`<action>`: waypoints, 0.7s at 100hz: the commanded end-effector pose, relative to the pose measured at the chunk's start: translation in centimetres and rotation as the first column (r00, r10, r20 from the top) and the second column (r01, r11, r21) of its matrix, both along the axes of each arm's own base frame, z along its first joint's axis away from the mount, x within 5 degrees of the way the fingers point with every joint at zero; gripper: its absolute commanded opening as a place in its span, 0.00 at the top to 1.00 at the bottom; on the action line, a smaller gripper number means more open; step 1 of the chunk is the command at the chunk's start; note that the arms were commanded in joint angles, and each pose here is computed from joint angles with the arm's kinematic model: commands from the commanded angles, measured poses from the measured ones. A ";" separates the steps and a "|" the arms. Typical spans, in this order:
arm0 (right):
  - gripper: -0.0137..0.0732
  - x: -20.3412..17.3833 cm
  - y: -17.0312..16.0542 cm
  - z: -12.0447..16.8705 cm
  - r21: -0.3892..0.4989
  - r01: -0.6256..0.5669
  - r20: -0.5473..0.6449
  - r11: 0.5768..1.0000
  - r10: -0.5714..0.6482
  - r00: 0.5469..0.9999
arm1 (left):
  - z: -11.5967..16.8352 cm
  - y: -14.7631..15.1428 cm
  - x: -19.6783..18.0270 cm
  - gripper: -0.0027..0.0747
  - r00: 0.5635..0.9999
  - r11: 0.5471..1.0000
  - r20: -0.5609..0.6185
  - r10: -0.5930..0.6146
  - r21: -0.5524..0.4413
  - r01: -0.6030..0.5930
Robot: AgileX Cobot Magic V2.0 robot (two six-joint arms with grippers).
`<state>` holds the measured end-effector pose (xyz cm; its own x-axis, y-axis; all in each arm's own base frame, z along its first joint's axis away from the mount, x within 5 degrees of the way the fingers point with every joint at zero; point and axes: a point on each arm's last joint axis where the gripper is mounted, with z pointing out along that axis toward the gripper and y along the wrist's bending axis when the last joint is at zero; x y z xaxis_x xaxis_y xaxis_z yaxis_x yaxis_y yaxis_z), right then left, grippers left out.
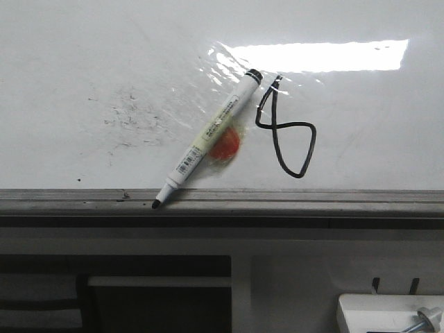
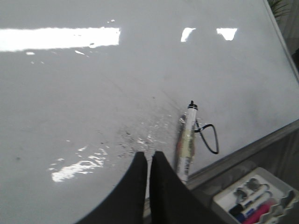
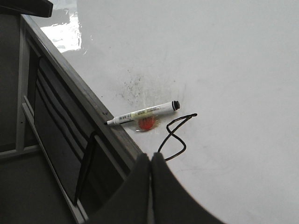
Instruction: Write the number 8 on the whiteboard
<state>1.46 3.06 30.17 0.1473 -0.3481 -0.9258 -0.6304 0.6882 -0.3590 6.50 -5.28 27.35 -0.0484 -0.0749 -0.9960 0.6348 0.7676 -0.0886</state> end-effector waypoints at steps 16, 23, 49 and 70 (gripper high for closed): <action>0.90 0.1 -0.1 1.2 0.059 0.020 0.050 0.998 -0.023 0.998 | -2.5 1.5 -0.1 0.99 0.987 0.987 0.006 0.161 0.015 -0.161; 0.90 0.1 -0.1 1.2 0.059 0.020 0.050 0.998 -0.023 0.998 | -4.0 2.2 -0.3 0.99 0.969 0.972 -0.084 0.234 0.026 -0.233; 0.90 0.1 -0.1 1.2 0.059 0.020 0.050 0.998 -0.023 0.998 | -8.3 4.1 -0.8 0.99 0.868 0.884 -0.165 0.468 0.064 -0.464; 0.90 0.1 -0.1 1.2 0.059 0.020 0.050 0.998 -0.023 0.998 | -9.8 4.5 -1.3 0.99 0.820 0.852 -0.236 0.521 0.086 -0.516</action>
<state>1.45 3.06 30.15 0.1460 -0.3491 -0.9256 -0.6316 0.6873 -0.3589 5.27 -0.76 18.53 -0.2518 -0.0970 -0.9629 0.1172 0.9846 -0.1298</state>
